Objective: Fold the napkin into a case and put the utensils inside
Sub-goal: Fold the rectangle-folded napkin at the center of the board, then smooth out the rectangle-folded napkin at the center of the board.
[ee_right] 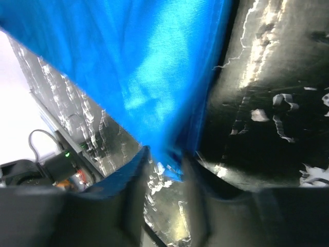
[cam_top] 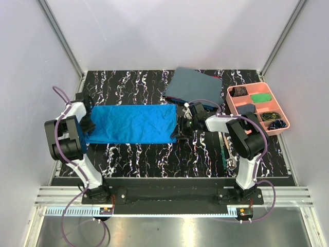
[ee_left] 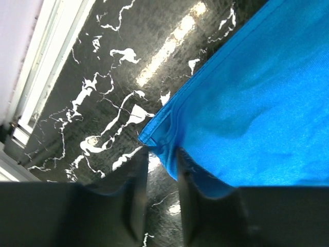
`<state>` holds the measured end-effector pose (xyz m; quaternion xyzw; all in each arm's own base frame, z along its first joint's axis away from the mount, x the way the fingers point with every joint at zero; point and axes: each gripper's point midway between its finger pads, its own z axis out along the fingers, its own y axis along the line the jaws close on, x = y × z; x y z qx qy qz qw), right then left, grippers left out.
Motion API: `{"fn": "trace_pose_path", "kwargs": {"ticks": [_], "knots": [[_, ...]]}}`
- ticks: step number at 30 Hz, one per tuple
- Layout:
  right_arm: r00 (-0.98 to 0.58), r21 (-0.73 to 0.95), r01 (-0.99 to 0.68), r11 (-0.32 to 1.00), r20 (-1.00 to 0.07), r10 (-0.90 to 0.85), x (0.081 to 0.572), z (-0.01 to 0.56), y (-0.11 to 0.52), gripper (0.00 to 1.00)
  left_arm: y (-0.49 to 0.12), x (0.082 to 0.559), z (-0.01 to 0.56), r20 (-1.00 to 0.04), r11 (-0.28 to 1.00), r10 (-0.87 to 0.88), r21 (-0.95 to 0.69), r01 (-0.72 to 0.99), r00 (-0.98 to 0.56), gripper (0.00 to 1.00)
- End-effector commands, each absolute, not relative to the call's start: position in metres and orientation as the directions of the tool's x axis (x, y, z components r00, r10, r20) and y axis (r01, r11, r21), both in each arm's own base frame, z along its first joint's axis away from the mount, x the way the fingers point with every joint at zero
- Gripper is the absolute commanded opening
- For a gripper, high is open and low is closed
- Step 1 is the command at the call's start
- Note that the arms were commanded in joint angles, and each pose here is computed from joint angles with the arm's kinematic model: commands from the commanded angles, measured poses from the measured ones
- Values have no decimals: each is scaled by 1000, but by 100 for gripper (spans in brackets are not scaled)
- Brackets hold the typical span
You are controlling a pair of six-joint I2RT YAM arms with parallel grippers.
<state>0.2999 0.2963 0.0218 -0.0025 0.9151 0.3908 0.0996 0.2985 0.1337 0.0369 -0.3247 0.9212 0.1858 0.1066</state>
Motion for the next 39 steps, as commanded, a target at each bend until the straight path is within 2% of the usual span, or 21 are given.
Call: {"fn": "trace_pose_path", "kwargs": {"ticks": [1, 2, 3, 4, 5, 9, 11, 14, 15, 16, 17, 19, 21, 22, 23, 25, 30, 32, 35, 39], "knots": [[-967, 749, -169, 641, -252, 39, 302, 53, 304, 49, 148, 315, 69, -425, 688, -548, 260, -677, -720, 41], [-963, 751, -185, 635, -267, 35, 303, 61, 305, 53, 148, 315, 78, -444, 687, -547, 248, -684, -710, 48], [-960, 746, -203, 635, -278, 20, 301, 66, 304, 59, 147, 315, 83, -453, 689, -546, 236, -686, -705, 49], [-953, 743, -226, 631, -301, 14, 302, 76, 303, 60, 145, 314, 93, -467, 694, -542, 221, -686, -699, 50], [-949, 737, -239, 632, -316, 10, 303, 83, 303, 61, 142, 313, 97, -470, 697, -545, 205, -687, -694, 55], [-932, 676, -260, 689, -362, 4, 308, 91, 285, 64, 134, 297, 111, -488, 698, -554, 170, -696, -674, 57], [-926, 663, -267, 699, -378, 5, 310, 93, 283, 67, 123, 299, 115, -488, 720, -566, 101, -687, -665, 56], [-934, 691, -264, 673, -358, 1, 315, 90, 293, 63, 104, 315, 104, -443, 751, -597, -16, -660, -669, 39], [-935, 721, -268, 639, -354, 8, 317, 94, 301, 61, 100, 323, 104, -435, 755, -605, -47, -654, -667, 28], [-943, 734, -259, 628, -333, 1, 316, 86, 306, 58, 95, 328, 95, -402, 751, -623, -67, -657, -671, 23], [-943, 748, -264, 609, -331, -2, 318, 87, 312, 49, 88, 334, 94, -383, 753, -634, -106, -650, -672, 17], [-951, 764, -257, 592, -310, -13, 318, 77, 321, 42, 83, 344, 92, -381, 747, -648, -149, -648, -659, 13], [-949, 759, -265, 594, -315, -20, 321, 71, 326, 39, 72, 345, 92, -378, 754, -647, -187, -630, -662, 14], [-951, 755, -260, 602, -308, -25, 321, 64, 327, 39, 71, 350, 99, -414, 758, -640, -208, -618, -647, 18], [-950, 752, -263, 605, -313, -24, 323, 59, 329, 39, 62, 348, 97, -399, 767, -636, -234, -597, -660, 20], [-966, 722, -207, 660, -259, -20, 316, 30, 319, 35, 41, 345, 105, -403, 788, -615, -295, -540, -678, 23], [-959, 601, -144, 786, -282, 40, 303, -1, 282, 31, 17, 339, 125, -438, 821, -569, -351, -450, -696, 24], [-968, 558, -103, 823, -248, 48, 286, -16, 265, 30, 6, 336, 129, -432, 826, -556, -379, -416, -710, 25], [-970, 524, -33, 851, -224, 100, 265, -22, 242, 30, -6, 329, 138, -453, 843, -524, -393, -366, -721, 26], [-949, 518, 0, 855, -270, 163, 259, 0, 211, 36, -26, 315, 137, -472, 864, -483, -396, -312, -737, 28]]}}
